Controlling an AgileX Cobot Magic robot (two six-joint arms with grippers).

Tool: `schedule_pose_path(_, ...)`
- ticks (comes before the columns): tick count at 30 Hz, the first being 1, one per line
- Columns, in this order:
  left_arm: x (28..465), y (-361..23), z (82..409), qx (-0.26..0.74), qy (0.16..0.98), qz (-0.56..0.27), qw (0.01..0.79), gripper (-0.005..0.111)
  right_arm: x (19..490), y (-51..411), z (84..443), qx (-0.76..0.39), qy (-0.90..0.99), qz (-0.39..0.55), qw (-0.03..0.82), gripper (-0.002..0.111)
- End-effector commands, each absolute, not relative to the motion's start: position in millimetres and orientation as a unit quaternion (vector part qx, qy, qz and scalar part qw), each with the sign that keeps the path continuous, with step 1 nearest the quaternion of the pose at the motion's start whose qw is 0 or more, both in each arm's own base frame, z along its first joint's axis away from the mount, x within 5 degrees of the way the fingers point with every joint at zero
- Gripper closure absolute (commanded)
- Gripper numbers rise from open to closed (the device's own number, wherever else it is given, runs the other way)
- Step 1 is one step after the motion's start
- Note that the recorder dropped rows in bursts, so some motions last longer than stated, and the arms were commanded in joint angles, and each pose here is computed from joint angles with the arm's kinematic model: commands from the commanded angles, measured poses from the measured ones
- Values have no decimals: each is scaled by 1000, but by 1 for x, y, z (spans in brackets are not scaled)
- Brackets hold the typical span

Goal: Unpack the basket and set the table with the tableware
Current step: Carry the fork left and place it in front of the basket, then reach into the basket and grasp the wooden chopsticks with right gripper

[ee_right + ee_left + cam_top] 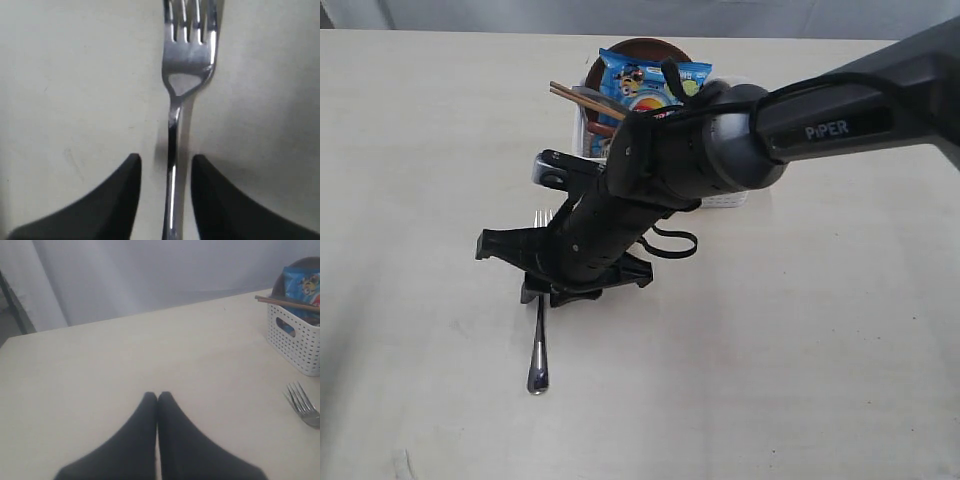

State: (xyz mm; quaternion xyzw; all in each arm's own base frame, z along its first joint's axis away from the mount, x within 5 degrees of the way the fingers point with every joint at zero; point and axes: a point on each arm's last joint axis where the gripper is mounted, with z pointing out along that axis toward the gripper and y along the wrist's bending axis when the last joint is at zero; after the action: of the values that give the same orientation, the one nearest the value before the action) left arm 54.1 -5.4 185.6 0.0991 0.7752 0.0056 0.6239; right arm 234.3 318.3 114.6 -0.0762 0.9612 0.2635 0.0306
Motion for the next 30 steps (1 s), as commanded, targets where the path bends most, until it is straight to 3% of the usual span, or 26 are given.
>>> schedule_pose_path(1,54,-5,186,97,772,7,629,107,235,320,127,-91,957,273,40,61)
schedule_pose_path(6,54,-5,186,97,772,7,629,107,239,323,170,-176,942,273,80,66)
schedule_pose_path(12,54,-5,186,97,772,7,629,107,258,316,256,-262,924,205,189,80)
schedule_pose_path(16,54,-5,186,97,772,7,629,107,286,297,291,-270,930,95,231,72)
schedule_pose_path(19,54,-5,186,97,772,7,629,107,304,285,293,-270,934,36,232,65)
schedule_pose_path(22,54,-5,186,97,772,7,629,107,322,276,280,-268,936,-9,226,64)
schedule_pose_path(30,54,-5,186,97,772,7,629,107,352,277,225,-292,936,-12,194,64)
